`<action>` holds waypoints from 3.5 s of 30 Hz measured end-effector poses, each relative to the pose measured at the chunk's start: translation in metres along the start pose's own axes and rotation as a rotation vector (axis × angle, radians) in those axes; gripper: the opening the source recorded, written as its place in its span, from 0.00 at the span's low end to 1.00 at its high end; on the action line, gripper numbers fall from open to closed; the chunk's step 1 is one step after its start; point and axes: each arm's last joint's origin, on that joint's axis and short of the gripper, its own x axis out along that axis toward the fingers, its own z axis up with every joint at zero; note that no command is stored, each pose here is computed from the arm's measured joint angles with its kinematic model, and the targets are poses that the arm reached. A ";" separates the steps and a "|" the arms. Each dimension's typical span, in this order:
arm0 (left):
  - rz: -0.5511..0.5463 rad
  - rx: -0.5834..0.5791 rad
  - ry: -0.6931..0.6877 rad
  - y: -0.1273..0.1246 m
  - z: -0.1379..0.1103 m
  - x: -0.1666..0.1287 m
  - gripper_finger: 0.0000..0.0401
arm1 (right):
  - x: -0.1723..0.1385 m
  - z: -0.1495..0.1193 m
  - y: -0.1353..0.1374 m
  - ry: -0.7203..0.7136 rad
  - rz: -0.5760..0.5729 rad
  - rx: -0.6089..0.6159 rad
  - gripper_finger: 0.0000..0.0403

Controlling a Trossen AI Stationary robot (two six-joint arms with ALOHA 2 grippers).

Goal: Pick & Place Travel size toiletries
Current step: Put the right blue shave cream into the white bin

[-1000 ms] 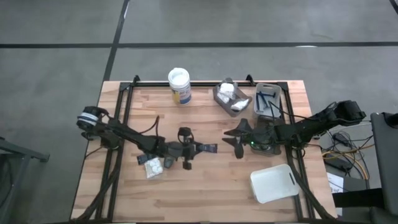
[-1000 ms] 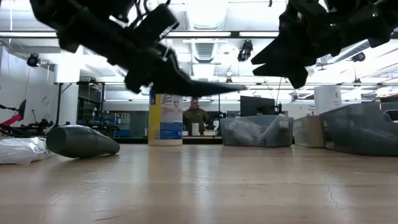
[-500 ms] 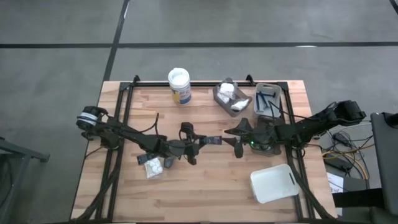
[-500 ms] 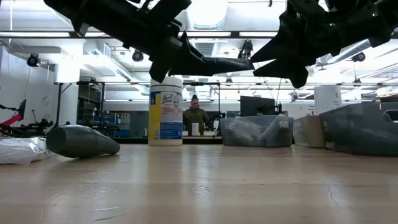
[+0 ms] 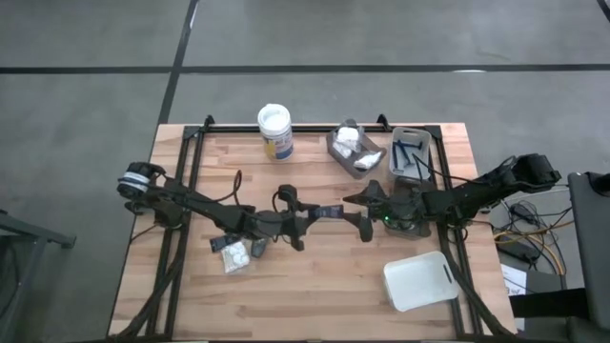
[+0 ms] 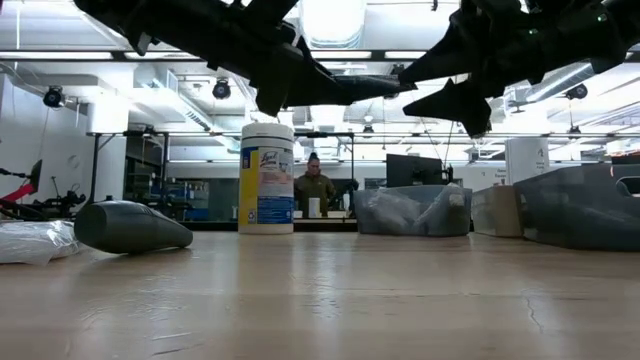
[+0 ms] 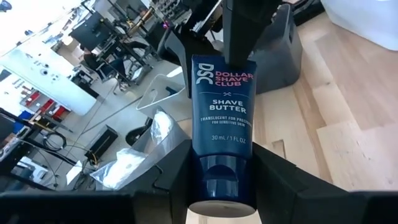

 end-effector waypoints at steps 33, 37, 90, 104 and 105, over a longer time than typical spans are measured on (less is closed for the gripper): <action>0.024 -0.005 0.000 0.005 -0.001 0.003 0.36 | 0.000 0.005 0.004 -0.039 0.073 -0.099 0.06; 0.022 -0.022 0.000 0.005 -0.001 0.003 0.36 | 0.000 0.005 0.004 -0.040 0.073 -0.116 0.03; -0.345 -0.483 -0.020 0.011 -0.044 -0.051 0.57 | -0.045 0.046 0.064 0.919 0.146 0.094 0.02; -0.345 -0.491 -0.018 0.011 -0.044 -0.051 0.57 | -0.092 0.022 0.089 1.285 0.086 0.302 0.02; -0.345 -0.493 -0.017 0.011 -0.044 -0.051 0.57 | -0.097 0.021 0.087 1.305 0.041 0.312 0.02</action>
